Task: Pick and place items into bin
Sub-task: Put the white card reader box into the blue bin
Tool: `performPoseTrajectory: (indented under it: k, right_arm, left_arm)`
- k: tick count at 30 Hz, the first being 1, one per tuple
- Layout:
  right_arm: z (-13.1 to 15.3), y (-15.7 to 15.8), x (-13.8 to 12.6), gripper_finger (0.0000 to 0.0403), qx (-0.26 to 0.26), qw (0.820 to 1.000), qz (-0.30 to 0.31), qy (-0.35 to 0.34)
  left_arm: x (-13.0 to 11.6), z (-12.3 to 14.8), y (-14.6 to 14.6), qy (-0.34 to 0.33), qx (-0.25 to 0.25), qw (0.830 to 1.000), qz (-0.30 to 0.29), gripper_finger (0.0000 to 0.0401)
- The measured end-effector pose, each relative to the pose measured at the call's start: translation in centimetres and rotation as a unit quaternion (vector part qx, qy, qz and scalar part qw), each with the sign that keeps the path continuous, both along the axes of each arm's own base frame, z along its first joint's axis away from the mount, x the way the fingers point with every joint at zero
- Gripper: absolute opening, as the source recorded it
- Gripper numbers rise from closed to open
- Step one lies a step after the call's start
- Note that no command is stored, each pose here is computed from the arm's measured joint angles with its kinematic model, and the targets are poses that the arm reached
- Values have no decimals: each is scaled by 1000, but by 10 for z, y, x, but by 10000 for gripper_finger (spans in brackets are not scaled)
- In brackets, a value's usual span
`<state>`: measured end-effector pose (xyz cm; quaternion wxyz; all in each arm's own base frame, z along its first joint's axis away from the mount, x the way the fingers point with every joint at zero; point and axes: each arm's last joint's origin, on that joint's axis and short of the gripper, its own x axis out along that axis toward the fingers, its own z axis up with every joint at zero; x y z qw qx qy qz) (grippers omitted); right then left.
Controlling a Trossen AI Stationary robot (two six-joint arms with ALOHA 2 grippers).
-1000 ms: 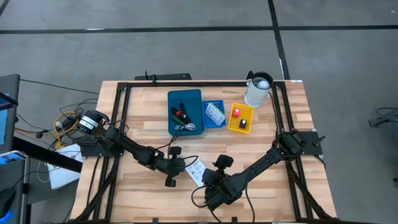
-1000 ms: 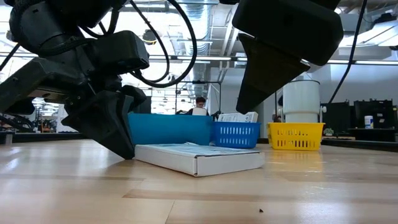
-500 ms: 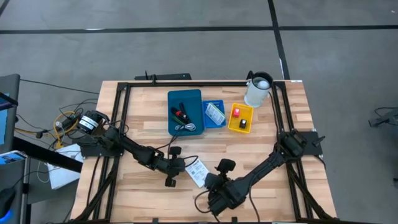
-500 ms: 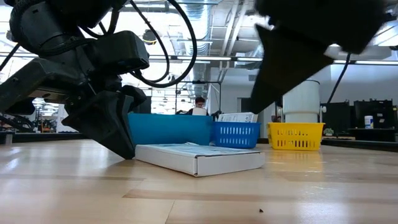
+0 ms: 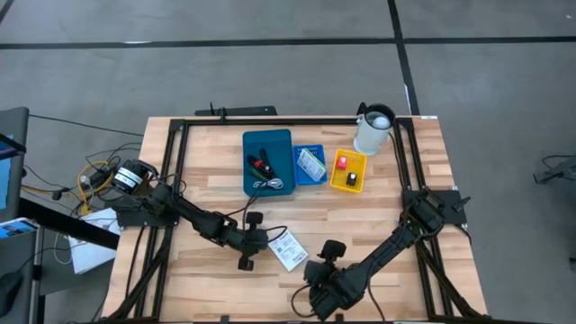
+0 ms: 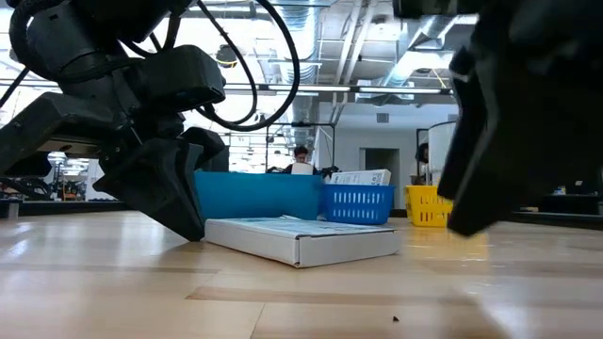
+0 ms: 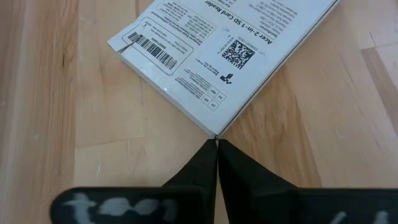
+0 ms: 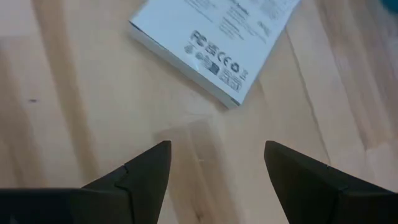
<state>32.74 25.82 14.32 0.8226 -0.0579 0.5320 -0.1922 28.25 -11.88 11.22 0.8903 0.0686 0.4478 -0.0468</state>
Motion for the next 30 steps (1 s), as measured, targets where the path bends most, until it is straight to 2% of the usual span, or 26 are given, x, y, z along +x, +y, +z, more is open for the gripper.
performPoseTrajectory:
  k: [6,13,24,30]
  right_arm:
    - [-23,-14,-9,255,-9,999,-49,-10]
    - [-30,-12,-7,255,-20,998,-25,-45]
    - [-42,-23,-4,255,-17,998,-28,-55]
    - [-43,-27,0,255,-24,999,-4,-44]
  left_arm:
    - [0,0,0,0,5,1000,-3,3]
    - [0,0,0,0,19,1000,-18,9]
    - [0,0,1,-5,40,999,-12,115]
    - [0,0,2,-5,43,999,-17,151]
